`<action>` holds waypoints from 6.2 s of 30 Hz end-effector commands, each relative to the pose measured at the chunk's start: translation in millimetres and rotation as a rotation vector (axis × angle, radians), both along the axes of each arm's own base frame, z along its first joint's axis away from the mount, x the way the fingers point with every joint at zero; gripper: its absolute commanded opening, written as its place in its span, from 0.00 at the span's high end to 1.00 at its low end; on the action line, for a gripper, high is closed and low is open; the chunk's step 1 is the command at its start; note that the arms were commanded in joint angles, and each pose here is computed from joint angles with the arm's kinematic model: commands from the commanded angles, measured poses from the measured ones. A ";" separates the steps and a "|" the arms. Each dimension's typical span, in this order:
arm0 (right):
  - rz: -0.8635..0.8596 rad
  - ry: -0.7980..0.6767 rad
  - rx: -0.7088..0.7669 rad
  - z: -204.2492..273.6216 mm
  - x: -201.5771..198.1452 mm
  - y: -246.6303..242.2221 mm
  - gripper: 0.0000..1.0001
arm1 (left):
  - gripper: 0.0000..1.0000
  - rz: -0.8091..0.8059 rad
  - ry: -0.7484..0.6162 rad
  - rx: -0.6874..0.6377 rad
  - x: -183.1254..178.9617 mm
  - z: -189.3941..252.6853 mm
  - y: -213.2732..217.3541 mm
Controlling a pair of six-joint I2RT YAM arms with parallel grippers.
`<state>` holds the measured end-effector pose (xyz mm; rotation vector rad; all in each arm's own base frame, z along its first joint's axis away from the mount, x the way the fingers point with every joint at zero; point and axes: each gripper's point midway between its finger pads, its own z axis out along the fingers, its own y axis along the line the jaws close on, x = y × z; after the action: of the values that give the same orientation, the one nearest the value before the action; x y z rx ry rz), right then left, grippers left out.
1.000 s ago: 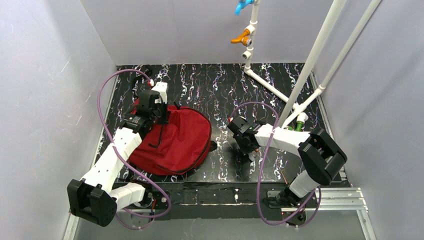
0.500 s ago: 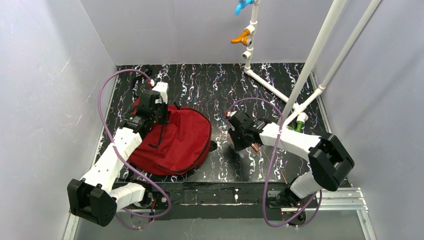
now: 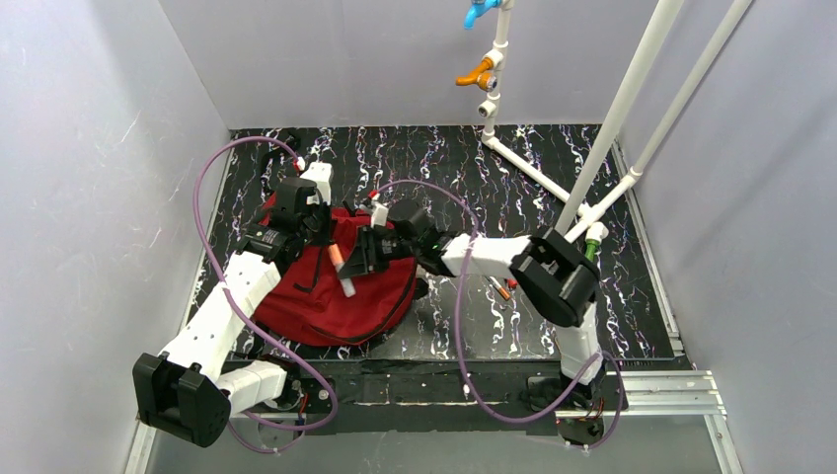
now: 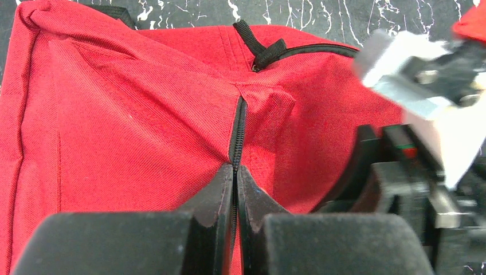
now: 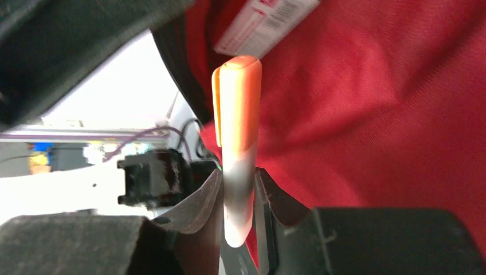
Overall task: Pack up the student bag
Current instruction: Place the stationery in the student bag, then pick up the stationery from the center of the board, then place the stationery in the student bag.
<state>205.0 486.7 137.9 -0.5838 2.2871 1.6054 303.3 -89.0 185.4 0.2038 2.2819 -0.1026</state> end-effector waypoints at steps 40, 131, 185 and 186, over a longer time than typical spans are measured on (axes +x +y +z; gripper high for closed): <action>-0.154 -0.175 0.446 44.4 53.1 66.8 0.59 | 1.00 0.016 -0.043 0.023 -0.8 14.2 4.3; -0.155 -0.130 -1.075 -120.1 47.8 -303.0 0.74 | 1.00 -0.004 -0.026 0.003 -1.1 11.7 -2.1; -0.101 -0.240 0.070 2.3 94.2 79.7 0.61 | 1.00 0.009 -0.051 0.013 -2.1 17.4 2.2; -0.096 -0.236 0.070 3.9 91.2 76.9 0.59 | 1.00 0.008 -0.050 0.011 -1.9 17.2 1.7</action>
<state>286.5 584.2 142.4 -0.5992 2.0248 1.5980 304.9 -71.7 187.7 0.1646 2.2699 0.0184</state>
